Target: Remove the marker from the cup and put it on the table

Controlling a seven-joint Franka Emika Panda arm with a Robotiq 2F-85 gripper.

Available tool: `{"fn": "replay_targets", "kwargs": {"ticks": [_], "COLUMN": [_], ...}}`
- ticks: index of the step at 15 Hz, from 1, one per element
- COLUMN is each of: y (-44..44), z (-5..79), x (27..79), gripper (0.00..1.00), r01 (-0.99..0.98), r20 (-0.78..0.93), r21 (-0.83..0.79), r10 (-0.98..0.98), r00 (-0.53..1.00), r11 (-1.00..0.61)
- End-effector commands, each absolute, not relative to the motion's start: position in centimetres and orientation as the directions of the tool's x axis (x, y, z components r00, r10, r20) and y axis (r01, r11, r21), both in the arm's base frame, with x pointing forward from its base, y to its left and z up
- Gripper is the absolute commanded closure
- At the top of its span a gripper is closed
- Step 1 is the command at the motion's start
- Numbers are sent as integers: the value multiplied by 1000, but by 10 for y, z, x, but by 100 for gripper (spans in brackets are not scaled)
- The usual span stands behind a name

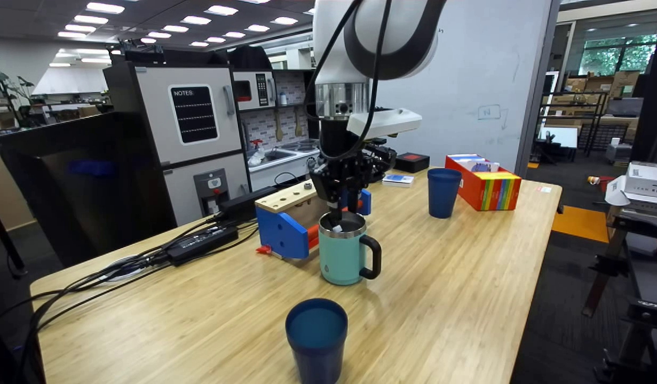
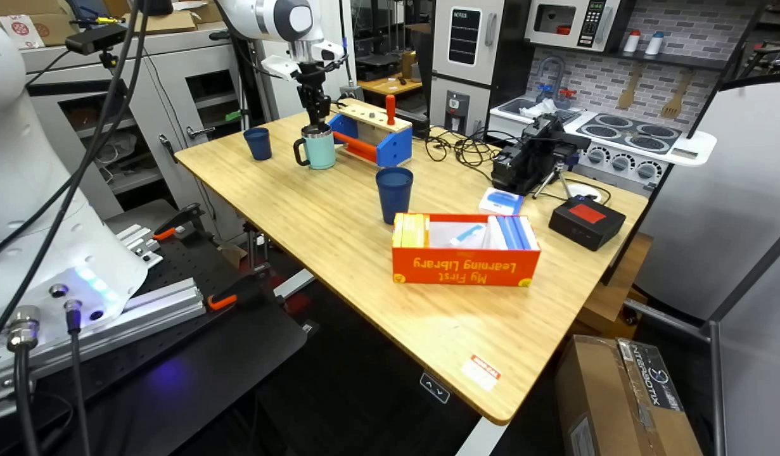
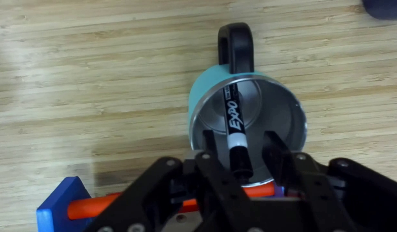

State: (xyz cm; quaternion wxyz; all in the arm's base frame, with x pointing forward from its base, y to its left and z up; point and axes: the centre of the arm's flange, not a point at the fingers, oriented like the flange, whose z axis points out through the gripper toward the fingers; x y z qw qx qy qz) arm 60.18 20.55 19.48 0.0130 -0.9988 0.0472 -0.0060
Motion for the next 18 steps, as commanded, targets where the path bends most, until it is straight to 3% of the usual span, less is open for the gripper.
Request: {"fn": "replay_targets", "kwargs": {"ticks": [1, 8, 10, 12, 14, 18], "y": [195, 196, 200, 203, 205, 206], "z": [181, 172, 171, 171, 172, 172], "x": [615, 634, 636, 638, 639, 640], "gripper": [52, 52, 79, 94, 99, 95], "r01": [-104, -101, -96, -95, -95, -105], "r20": [16, 25, 24, 27, 28, 44], "r21": [-42, -47, -49, -53, -55, -54], "r10": [-105, -102, -98, -96, -96, -107], "r00": [994, 994, 995, 995, 995, 993], "r11": [-994, -994, -994, -994, -994, -993]}}
